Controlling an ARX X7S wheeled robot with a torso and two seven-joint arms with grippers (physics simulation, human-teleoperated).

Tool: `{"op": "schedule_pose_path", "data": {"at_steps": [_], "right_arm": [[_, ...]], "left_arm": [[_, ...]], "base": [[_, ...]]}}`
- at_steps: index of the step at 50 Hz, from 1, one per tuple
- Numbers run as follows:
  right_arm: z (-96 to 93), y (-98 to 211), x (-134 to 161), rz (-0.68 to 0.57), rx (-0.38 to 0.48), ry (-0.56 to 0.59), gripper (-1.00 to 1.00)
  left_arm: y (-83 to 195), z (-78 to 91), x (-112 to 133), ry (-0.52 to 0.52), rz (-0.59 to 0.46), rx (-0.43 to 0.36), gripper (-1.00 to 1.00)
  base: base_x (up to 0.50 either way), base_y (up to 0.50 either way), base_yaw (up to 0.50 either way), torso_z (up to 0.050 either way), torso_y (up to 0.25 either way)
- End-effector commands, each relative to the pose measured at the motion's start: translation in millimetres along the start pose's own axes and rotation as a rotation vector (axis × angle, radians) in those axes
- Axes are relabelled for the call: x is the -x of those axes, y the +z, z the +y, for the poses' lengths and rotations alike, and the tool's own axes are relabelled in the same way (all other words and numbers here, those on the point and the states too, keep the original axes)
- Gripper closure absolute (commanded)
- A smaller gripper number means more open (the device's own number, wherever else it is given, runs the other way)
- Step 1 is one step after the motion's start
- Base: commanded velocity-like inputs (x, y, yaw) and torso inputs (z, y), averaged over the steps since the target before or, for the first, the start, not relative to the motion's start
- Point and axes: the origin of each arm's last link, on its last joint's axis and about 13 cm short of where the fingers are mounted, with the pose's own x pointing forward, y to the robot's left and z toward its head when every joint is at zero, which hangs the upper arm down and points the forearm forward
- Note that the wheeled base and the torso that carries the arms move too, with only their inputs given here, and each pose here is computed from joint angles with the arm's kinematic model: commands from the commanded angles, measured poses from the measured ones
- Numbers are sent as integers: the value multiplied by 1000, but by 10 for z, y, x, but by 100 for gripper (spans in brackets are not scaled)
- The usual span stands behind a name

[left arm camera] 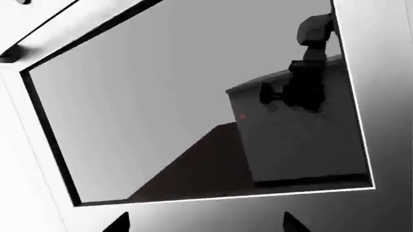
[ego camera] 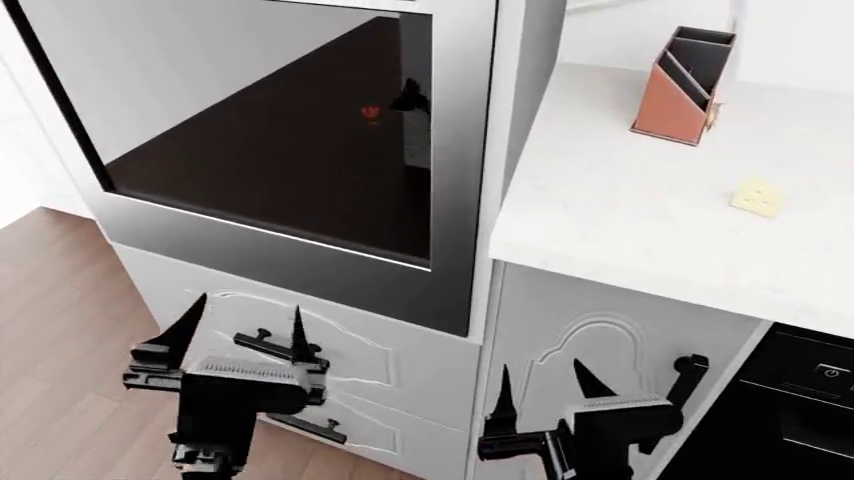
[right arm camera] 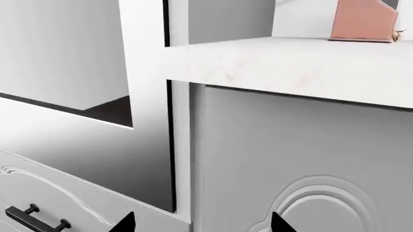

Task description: Open the oven door

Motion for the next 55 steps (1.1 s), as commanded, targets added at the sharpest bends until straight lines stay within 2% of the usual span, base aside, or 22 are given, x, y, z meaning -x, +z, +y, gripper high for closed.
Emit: {"op": "schedule_pose_path", "data": {"at_steps": [1, 4, 7, 11, 13, 17, 19, 22, 26, 30, 37, 48, 55], "right_arm": [[-17, 93, 13, -21, -11, 4, -100], [-21, 104, 16, -25, -12, 1, -100], [-36, 113, 14, -26, -20, -5, -100], [-46, 122, 12, -29, -27, -16, -100], [-47, 124, 13, -29, -31, -18, -100], [-46, 117, 10, -29, -34, -21, -100], [-45, 116, 11, -28, -34, -23, -100], [-56, 117, 8, -30, -30, -32, -100], [-74, 128, 2, -35, -33, -48, -100], [-82, 139, 0, -39, -36, -60, -100], [-82, 137, 1, -37, -44, -62, -100], [-60, 108, 8, -26, -42, -55, -100], [-52, 93, 9, -20, -38, -52, -100]], "left_arm": [[708, 801, -487, 133, -348, -576, -100], [902, 980, -659, 152, -403, -712, -100], [1053, 1086, -794, 137, -459, -852, -100], [1191, 1173, -932, 108, -541, -1038, -100], [1267, 1221, -1012, 77, -597, -1183, -100], [1407, 1268, -1137, 18, -687, -1372, -100], [1501, 1281, -1203, 4, -720, -1426, -100], [1613, 1258, -1265, -23, -714, -1402, -100], [1636, 1246, -1310, -46, -725, -1435, -100], [1662, 1245, -1345, -45, -714, -1422, -100], [1716, 1189, -1391, -56, -616, -1296, -100], [1788, 1113, -1425, -50, -568, -1162, -100], [1816, 1085, -1441, -44, -573, -1131, -100]], "base": [[0, 0, 0, 0, 0], [0, 0, 0, 0, 0], [0, 0, 0, 0, 0], [0, 0, 0, 0, 0], [0, 0, 0, 0, 0], [0, 0, 0, 0, 0], [0, 0, 0, 0, 0], [0, 0, 0, 0, 0], [0, 0, 0, 0, 0], [0, 0, 0, 0, 0], [0, 0, 0, 0, 0], [0, 0, 0, 0, 0], [0, 0, 0, 0, 0]]}}
